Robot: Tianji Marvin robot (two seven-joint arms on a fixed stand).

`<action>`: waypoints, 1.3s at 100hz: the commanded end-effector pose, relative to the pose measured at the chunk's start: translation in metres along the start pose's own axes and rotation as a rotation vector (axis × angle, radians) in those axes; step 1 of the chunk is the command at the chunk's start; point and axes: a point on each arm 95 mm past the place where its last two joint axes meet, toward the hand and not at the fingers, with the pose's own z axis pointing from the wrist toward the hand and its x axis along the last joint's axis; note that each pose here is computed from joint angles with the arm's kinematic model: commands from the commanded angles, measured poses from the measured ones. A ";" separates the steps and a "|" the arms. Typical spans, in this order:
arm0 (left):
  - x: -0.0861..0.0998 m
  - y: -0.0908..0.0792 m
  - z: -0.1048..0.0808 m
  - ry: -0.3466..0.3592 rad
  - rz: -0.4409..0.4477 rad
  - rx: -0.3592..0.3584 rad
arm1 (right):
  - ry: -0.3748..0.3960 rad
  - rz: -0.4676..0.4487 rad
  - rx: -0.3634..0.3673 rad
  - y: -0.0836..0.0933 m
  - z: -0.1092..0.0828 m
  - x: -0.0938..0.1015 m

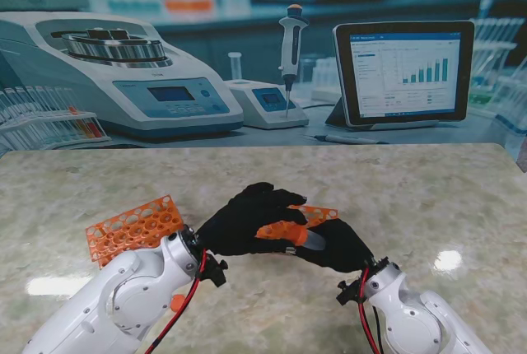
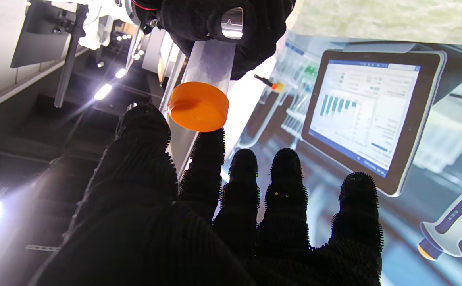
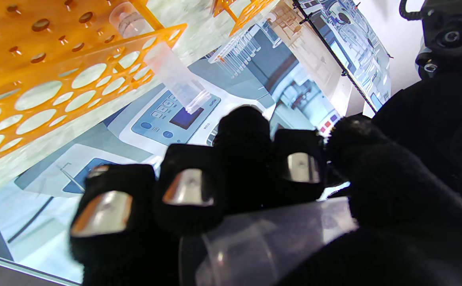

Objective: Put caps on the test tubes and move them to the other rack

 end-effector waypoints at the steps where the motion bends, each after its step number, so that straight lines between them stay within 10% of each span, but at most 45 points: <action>1: -0.001 0.000 0.001 -0.006 0.004 0.002 | -0.001 0.009 0.005 -0.004 -0.001 0.002; 130: -0.001 0.012 0.009 0.006 0.011 0.003 | -0.003 0.006 0.003 -0.004 -0.001 0.002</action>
